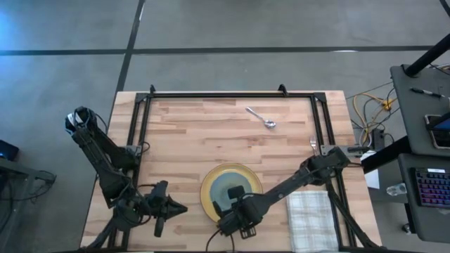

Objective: Set table place
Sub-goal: Put the blue bowl on top of the yellow plate, then move the silver fork to the right side of the yellow plate on the table

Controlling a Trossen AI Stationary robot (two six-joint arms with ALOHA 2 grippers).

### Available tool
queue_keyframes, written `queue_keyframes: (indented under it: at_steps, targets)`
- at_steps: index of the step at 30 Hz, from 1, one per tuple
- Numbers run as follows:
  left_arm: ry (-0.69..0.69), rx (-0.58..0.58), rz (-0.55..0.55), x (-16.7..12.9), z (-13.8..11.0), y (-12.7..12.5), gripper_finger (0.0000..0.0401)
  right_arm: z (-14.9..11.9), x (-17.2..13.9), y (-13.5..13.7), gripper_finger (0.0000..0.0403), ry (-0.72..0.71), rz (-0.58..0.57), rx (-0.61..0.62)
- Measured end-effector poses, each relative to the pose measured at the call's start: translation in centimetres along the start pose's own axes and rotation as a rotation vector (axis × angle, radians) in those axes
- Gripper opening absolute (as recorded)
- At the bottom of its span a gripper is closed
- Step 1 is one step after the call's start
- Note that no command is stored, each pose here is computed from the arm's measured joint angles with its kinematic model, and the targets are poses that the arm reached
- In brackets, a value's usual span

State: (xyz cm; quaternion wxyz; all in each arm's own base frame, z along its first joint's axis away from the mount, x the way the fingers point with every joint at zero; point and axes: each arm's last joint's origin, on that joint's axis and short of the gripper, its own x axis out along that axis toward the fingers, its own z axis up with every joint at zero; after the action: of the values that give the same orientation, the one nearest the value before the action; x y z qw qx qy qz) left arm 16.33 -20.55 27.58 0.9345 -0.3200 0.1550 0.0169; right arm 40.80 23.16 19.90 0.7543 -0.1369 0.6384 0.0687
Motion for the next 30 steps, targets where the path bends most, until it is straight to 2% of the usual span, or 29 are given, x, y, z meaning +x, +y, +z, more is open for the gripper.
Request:
queue_keyframes:
  at_steps: [8,14,18,21,23,26,30]
  targets:
    - [0.003,0.011,0.005,0.0,0.0,0.1,0.0000,-0.1,-0.3,0.0,0.0097,0.004,0.026,0.030]
    - [0.005,0.021,0.014,0.0,-0.2,0.3,0.0000,-0.9,-3.3,-0.7,0.0121,-0.013,0.019,0.143]
    - [-0.022,0.023,0.029,0.0,-0.1,0.4,0.0000,-2.2,-7.0,-1.8,0.0129,-0.053,-0.061,0.295]
    - [-0.044,0.023,0.041,0.0,-0.1,0.4,0.0000,-4.0,-9.1,-4.1,0.0124,0.021,-0.115,0.463]
    - [-0.054,0.023,0.047,0.0,0.0,0.5,0.0000,-5.5,-9.4,-6.1,0.0114,0.113,-0.165,0.555]
    - [-0.058,0.023,0.052,0.1,0.0,0.5,0.0000,-7.5,-9.2,-9.0,0.0100,0.144,-0.146,0.702]
    - [-0.063,0.012,0.052,0.1,0.0,0.6,0.0000,-12.6,-8.9,-12.7,0.0097,0.259,-0.199,0.882]
